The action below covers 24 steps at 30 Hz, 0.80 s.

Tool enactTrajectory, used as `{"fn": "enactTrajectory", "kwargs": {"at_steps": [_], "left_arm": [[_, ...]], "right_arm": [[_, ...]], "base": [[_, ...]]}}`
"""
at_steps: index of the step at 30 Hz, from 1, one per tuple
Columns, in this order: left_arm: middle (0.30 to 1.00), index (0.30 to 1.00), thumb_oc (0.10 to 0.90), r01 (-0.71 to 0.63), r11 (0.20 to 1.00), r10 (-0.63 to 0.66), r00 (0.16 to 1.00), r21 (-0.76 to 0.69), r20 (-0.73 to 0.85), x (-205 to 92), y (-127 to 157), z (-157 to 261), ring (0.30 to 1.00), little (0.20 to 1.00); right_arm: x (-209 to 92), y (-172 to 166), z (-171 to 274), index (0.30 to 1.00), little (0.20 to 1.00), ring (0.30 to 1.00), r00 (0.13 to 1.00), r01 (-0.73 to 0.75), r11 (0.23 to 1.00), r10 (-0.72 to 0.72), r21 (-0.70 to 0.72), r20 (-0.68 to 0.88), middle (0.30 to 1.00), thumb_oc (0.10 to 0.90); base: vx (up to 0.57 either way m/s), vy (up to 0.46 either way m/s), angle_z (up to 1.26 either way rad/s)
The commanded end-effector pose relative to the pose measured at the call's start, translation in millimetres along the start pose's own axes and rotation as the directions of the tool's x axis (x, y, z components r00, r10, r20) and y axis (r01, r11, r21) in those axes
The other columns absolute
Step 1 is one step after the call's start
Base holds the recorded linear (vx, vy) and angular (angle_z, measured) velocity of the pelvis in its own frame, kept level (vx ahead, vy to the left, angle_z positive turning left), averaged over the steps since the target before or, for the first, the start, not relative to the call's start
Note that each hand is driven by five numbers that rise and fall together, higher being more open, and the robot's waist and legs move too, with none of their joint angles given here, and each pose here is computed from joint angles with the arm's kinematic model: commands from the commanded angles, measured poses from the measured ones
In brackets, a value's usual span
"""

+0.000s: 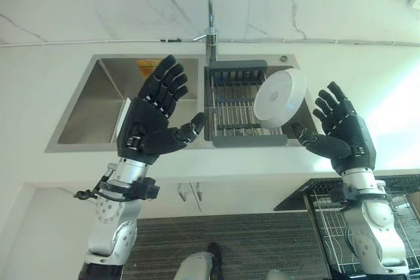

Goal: Place the dishes in the dishwasher.

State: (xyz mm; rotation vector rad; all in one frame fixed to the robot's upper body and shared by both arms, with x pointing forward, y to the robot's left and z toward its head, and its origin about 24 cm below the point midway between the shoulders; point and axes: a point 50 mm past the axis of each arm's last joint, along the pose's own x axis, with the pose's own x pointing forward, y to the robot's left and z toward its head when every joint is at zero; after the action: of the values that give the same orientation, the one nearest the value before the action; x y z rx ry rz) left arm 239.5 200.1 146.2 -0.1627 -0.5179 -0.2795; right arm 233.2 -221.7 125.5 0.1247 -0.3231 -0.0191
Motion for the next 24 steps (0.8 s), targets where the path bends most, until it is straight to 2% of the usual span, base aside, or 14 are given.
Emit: {"fn": "enactTrajectory", "kwargs": {"at_steps": [1, 6, 13, 24], "left_arm": [[0.9, 0.9, 0.8, 0.118, 0.989, -0.137, 0.961, 0.091, 0.242, 14, -16, 46, 0.9, 0.9], [0.9, 0.9, 0.8, 0.096, 0.991, -0.116, 0.959, 0.091, 0.259, 14, -16, 46, 0.9, 0.9], [0.9, 0.9, 0.8, 0.105, 0.993, -0.115, 0.964, 0.054, 0.239, 16, -23, 40, 0.9, 0.9], [0.9, 0.9, 0.8, 0.086, 0.996, -0.09, 0.976, 0.026, 0.198, 15, -22, 31, 0.9, 0.9]], "right_arm": [[18, 4, 48, 0.9, 0.9, 0.9, 0.96, -0.036, 0.999, 0.039, -0.016, 0.277, 0.9, 0.8], [20, 4, 52, 0.9, 0.9, 0.9, 0.959, -0.101, 0.994, 0.105, -0.03, 0.265, 0.9, 0.8], [27, 1, 67, 0.9, 0.9, 0.9, 0.923, -0.005, 1.0, 0.003, 0.005, 0.384, 0.9, 0.8], [36, -6, 67, 0.9, 0.9, 0.9, 0.919, 0.042, 0.997, -0.065, 0.067, 0.388, 0.9, 0.8]], "base": [[0.03, -0.07, 0.04], [0.0, -0.115, -0.03], [0.07, -0.131, 0.12], [0.07, -0.071, -0.08]]}}
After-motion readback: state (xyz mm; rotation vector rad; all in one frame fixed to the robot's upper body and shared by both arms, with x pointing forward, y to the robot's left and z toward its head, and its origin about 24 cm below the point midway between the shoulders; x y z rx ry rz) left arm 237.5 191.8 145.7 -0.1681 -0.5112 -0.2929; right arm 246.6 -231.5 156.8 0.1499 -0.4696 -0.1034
